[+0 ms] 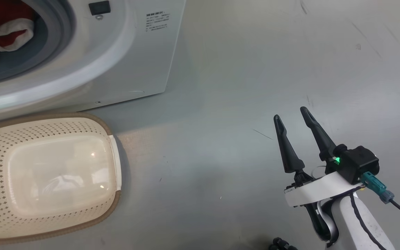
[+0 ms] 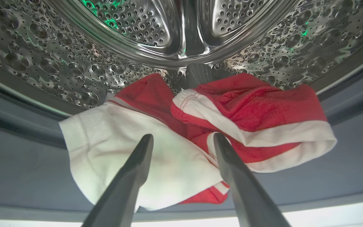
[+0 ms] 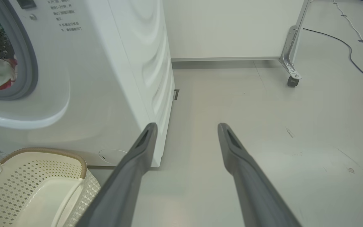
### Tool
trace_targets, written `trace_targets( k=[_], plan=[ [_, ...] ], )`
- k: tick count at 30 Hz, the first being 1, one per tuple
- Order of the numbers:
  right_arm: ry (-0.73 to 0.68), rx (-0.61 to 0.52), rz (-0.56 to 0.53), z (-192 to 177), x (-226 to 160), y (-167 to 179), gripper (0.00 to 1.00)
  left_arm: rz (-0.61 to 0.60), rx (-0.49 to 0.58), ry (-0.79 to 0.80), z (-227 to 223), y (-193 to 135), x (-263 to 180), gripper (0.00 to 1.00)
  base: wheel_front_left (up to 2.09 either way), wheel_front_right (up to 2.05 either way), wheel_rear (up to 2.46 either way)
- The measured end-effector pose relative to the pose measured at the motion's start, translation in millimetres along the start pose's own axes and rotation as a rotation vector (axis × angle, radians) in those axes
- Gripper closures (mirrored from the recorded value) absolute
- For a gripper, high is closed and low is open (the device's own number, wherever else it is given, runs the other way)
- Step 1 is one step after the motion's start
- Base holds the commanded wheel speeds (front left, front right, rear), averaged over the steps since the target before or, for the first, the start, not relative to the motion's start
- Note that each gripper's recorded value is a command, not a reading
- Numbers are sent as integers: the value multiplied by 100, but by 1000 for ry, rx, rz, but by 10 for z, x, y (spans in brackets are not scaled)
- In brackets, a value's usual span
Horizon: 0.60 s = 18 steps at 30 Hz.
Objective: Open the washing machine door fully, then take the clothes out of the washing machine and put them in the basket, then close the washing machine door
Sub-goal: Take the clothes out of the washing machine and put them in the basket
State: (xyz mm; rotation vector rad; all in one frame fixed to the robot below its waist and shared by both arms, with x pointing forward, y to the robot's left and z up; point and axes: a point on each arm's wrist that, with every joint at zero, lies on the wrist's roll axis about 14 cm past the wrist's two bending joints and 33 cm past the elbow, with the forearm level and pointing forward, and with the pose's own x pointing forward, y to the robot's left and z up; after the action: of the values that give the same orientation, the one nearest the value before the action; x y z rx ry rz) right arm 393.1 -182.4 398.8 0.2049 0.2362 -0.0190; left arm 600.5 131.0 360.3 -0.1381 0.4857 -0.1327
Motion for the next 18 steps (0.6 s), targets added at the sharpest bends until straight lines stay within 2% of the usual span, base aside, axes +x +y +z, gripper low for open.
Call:
trace_targets(
  k=[8, 18],
  plan=[
    [20, -4, -32, -64, 33, -98, 0, 32, 24, 62, -40, 71, 299, 0, 0, 0, 0],
    [8, -14, -60, -32, 80, -198, 0, 89, 53, 149, -185, 256, 440, 0, 0, 0, 0]
  ],
)
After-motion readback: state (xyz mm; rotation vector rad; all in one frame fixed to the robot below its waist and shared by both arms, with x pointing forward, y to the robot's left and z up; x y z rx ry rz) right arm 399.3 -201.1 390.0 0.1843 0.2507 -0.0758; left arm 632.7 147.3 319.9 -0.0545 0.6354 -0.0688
